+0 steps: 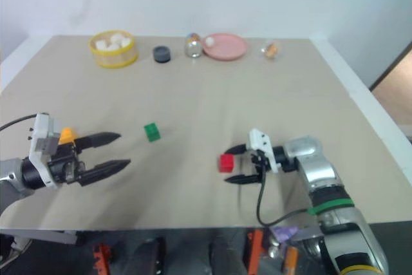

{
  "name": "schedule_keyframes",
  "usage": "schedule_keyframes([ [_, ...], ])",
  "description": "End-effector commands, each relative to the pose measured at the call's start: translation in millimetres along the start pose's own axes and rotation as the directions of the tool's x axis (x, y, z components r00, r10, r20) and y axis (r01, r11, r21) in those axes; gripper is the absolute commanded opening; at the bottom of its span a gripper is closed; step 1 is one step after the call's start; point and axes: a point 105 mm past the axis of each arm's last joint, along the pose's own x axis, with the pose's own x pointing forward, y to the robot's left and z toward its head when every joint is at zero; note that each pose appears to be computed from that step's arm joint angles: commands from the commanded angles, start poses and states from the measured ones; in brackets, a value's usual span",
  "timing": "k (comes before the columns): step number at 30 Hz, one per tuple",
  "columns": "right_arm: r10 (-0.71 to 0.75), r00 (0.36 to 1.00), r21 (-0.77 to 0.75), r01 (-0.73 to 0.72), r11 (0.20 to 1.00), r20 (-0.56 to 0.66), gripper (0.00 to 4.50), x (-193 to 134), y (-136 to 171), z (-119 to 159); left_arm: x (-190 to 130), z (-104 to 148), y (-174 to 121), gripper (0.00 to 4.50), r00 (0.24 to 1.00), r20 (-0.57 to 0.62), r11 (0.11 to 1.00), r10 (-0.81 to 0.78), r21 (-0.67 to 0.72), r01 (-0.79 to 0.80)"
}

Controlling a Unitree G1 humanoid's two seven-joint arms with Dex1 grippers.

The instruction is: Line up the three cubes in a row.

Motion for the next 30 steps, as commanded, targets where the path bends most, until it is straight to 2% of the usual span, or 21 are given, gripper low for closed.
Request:
schedule_keyframes([
  [1, -0.006, 0.999, 0.029, 0.007, 1.000, -0.047, 4.47, -17, -1, -5, 0, 6, 0, 4.50, 1.000, 0.022, 1.000, -0.003, 0.030, 0.003],
  [7, -0.059, 0.990, 0.053, 0.067, 0.996, -0.127, 4.47, -45, -10, -13, -1, 5, 4, 4.50, 1.000, 0.026, 1.000, 0.001, 0.022, -0.001],
  [10, -0.131, 0.979, 0.044, 0.140, 0.989, -0.158, 4.47, -65, -21, -11, -3, 4, 6, 4.50, 1.000, 0.024, 1.000, 0.005, 0.020, -0.006],
  [14, -0.316, 0.949, 0.082, 0.316, 0.945, -0.020, 4.47, -103, -50, 25, -13, -17, 10, 4.50, 0.997, -0.024, 0.997, 0.075, -0.018, -0.076],
  [20, -0.422, 0.890, 0.103, 0.410, 0.906, 0.174, 4.47, -138, -69, 78, -26, -63, -6, 4.50, 0.974, -0.203, 0.988, 0.099, -0.097, -0.120],
  [24, -0.423, 0.856, 0.099, 0.413, 0.905, 0.296, 4.47, -133, -79, 108, -29, -69, -2, 4.50, 0.965, -0.193, 0.975, 0.177, -0.097, -0.199],
  [30, -0.266, 0.889, 0.029, 0.275, 0.961, 0.373, 4.47, -90, -65, 127, -12, -70, 18, 4.50, 0.953, -0.149, 0.961, 0.263, -0.053, -0.273],
])
